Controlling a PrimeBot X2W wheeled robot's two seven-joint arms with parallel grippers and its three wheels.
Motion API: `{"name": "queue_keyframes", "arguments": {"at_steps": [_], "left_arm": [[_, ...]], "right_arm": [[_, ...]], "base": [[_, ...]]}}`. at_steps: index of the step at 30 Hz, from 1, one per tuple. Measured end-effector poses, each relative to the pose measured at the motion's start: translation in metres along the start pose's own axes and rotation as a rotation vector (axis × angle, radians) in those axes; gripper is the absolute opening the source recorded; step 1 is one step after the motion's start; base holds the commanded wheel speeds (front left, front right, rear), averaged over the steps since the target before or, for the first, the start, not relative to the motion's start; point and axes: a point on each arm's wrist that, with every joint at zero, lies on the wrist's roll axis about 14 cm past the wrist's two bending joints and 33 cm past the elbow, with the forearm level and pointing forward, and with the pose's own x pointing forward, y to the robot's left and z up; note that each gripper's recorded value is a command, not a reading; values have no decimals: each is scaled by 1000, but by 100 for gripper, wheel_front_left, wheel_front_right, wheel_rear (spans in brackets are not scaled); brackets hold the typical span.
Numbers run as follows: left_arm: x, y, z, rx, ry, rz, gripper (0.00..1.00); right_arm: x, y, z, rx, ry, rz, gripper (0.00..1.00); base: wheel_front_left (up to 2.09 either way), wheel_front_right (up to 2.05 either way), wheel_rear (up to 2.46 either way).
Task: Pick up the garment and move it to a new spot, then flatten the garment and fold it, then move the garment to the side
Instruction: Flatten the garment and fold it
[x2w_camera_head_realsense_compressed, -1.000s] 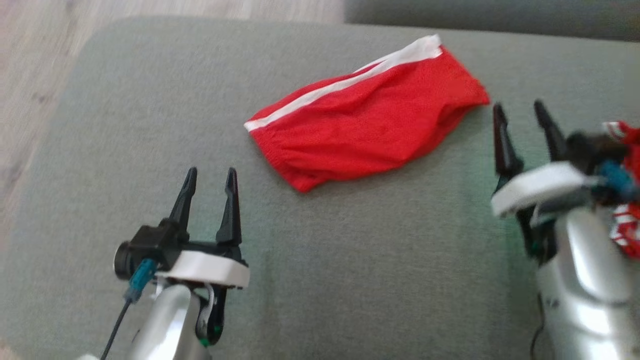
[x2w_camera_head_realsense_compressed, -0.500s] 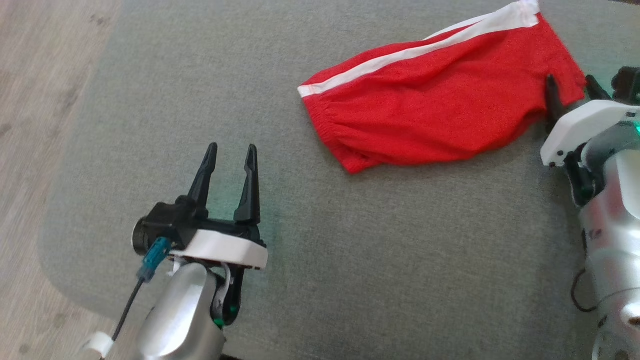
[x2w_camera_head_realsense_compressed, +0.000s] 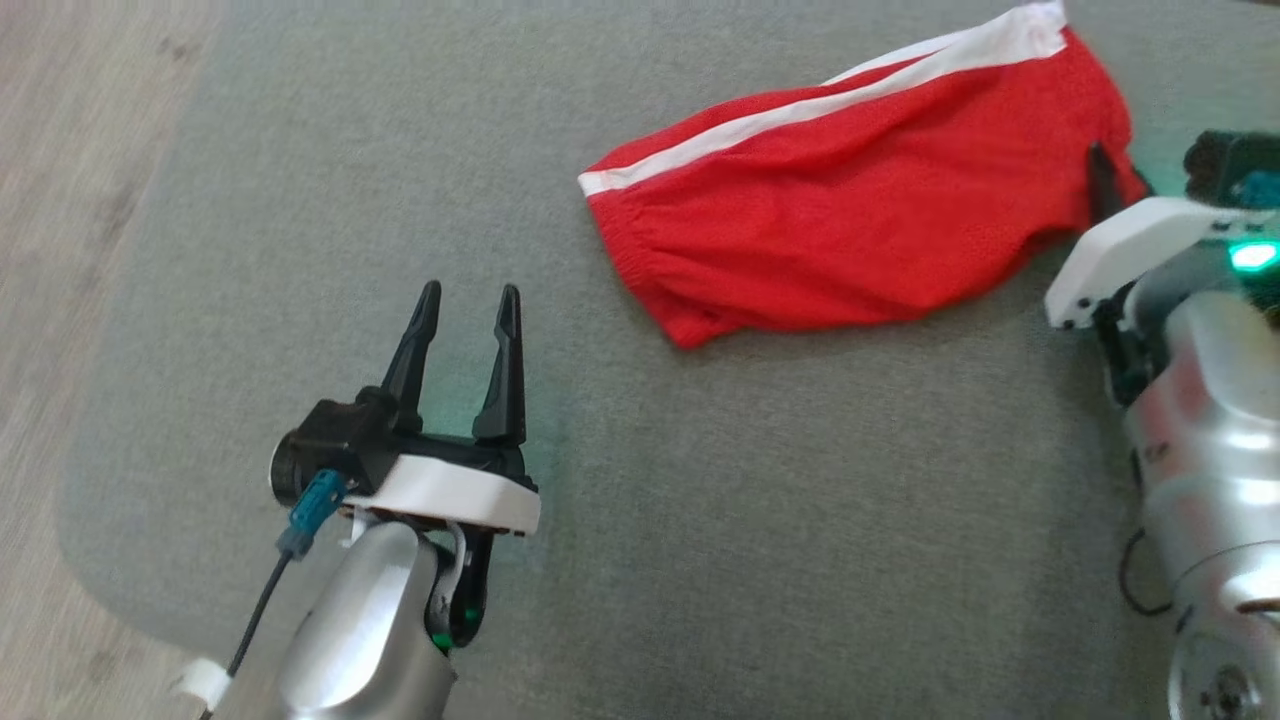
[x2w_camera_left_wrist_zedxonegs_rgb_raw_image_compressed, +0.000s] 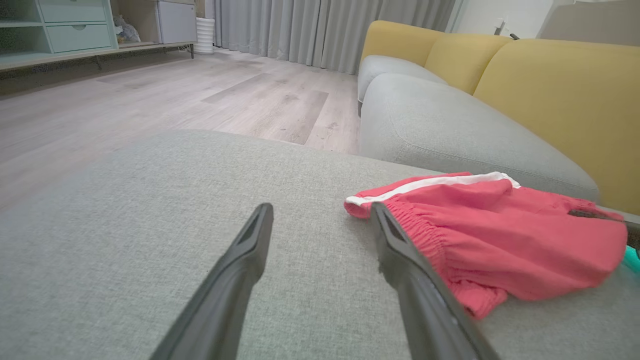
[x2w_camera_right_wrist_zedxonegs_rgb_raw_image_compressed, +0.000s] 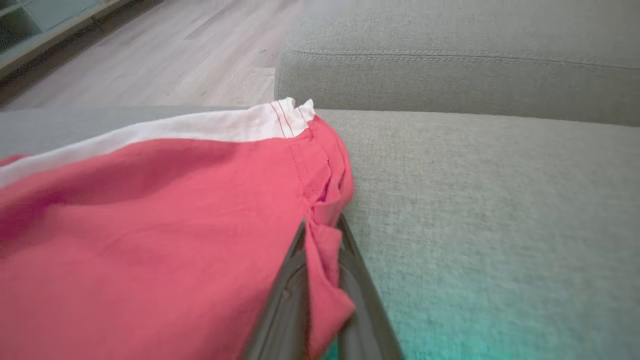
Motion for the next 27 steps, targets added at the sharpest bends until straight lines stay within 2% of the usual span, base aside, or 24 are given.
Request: {"name": "queue_keyframes", "arguments": {"at_steps": [4, 8, 14, 15, 20, 27], "left_arm": [[1, -10, 5, 5, -17, -31, 100], [-2, -23, 5, 1, -19, -66, 100], [-11, -49, -1, 1, -8, -145, 100], [-12, -58, 0, 1, -12, -176, 100], [-18, -75, 2, 1, -21, -224, 100], [-21, -79, 2, 4, -21, -243, 100]], "right_arm": [[-20, -1, 7, 65, -85, -19, 0], [-49, -11, -2, 124, -120, -62, 0], [-99, -35, -22, 197, -157, -154, 0], [-117, -46, -27, 208, -174, -191, 0], [-156, -74, -41, 249, -203, -292, 0], [-170, -85, -43, 283, -228, -340, 0]], "base": [[0, 0, 0], [0, 0, 0], [0, 0, 0], [0, 0, 0], [0, 0, 0], [0, 0, 0]]}}
